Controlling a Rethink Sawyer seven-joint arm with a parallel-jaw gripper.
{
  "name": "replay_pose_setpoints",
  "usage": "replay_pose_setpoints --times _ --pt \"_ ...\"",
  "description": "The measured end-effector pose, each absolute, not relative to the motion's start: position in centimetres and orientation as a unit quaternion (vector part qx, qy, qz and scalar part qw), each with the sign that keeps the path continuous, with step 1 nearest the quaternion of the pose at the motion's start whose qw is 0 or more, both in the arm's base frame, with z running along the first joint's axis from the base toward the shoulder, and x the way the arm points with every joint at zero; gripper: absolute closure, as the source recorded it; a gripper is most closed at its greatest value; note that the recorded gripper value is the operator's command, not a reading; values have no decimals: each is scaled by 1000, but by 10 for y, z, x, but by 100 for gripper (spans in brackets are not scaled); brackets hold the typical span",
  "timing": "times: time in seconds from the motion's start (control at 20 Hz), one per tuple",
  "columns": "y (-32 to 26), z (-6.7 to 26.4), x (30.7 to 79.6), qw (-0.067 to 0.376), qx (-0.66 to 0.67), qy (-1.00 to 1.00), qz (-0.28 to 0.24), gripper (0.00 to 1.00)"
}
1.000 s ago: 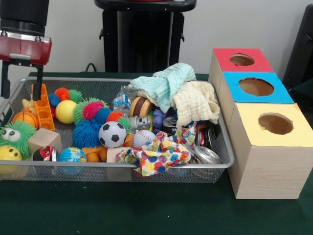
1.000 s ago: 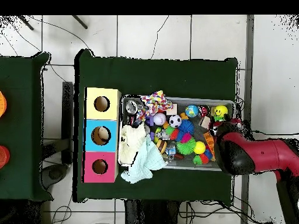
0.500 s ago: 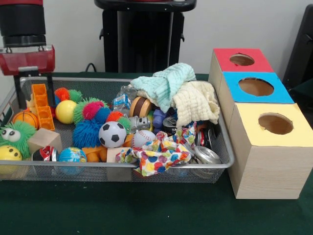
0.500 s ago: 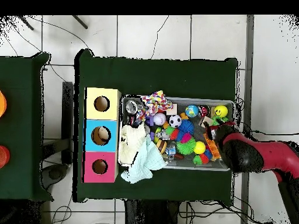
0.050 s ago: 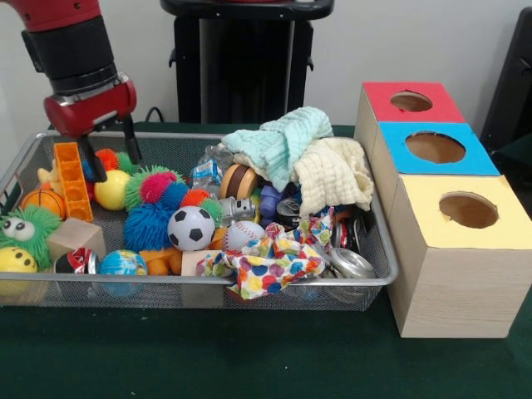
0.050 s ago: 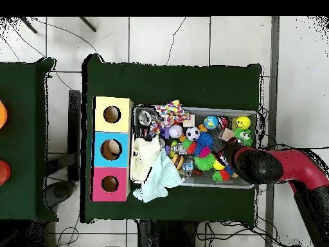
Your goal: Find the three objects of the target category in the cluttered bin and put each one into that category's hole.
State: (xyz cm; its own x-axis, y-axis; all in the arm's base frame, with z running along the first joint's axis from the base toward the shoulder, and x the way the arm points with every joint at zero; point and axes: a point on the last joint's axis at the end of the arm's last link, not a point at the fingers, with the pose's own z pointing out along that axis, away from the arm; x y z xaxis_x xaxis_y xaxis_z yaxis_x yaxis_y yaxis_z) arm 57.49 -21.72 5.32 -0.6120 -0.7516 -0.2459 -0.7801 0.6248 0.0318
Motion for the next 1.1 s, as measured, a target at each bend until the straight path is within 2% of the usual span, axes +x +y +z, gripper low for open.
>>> replay_pose_setpoints --times 0.4,0.8,1.1 --pt "-176 68 597 115 -544 829 56 0" --pt "-162 73 603 121 -548 825 67 0" --pt "-181 82 594 131 -531 835 63 0"
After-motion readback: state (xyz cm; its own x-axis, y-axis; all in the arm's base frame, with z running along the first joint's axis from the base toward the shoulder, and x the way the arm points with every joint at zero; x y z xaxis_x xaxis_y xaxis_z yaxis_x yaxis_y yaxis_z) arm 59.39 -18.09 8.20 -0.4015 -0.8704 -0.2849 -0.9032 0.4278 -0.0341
